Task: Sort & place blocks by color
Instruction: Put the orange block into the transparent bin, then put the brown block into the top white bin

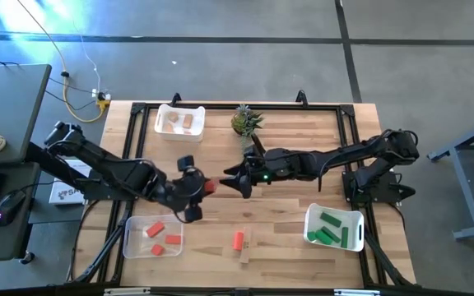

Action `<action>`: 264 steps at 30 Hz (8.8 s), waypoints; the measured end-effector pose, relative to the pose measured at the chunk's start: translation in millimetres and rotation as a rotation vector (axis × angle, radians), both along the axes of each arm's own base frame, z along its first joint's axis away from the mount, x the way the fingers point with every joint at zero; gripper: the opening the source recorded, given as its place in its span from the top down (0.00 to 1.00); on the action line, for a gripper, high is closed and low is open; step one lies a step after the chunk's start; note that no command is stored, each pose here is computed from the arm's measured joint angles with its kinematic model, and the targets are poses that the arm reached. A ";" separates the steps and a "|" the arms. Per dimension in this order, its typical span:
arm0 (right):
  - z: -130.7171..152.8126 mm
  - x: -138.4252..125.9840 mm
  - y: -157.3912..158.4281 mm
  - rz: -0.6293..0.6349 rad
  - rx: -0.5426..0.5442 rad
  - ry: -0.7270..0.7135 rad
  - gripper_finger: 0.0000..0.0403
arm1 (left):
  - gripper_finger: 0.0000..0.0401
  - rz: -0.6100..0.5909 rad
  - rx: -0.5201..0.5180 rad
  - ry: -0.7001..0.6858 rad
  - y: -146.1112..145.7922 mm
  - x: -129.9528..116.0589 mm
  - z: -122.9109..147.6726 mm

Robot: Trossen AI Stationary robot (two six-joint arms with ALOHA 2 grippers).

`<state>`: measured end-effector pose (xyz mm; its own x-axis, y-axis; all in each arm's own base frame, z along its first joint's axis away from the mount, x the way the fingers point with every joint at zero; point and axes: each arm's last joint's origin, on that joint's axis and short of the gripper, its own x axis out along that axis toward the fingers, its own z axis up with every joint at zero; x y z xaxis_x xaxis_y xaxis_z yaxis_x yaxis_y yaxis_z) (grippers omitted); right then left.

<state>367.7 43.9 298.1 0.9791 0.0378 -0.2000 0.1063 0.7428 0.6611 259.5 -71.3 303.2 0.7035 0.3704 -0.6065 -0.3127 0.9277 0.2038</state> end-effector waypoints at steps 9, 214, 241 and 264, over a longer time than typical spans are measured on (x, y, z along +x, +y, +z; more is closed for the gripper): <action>-7.8 -2.0 2.2 0.042 -0.001 0.082 0.35 | 0.72 -0.008 -0.306 0.136 -36.4 -26.5 -12.5; -171.1 -1.0 113.9 1.311 -1.196 0.376 0.68 | 0.57 0.314 -0.621 0.699 -103.4 -58.1 -77.0; -164.7 -8.7 124.1 1.225 -1.087 0.459 0.76 | 0.57 0.314 -0.621 0.699 -103.3 -58.0 -77.0; -135.7 -14.1 121.0 1.167 -1.040 0.443 0.76 | 0.57 0.309 -0.620 0.701 -103.3 -58.0 -76.9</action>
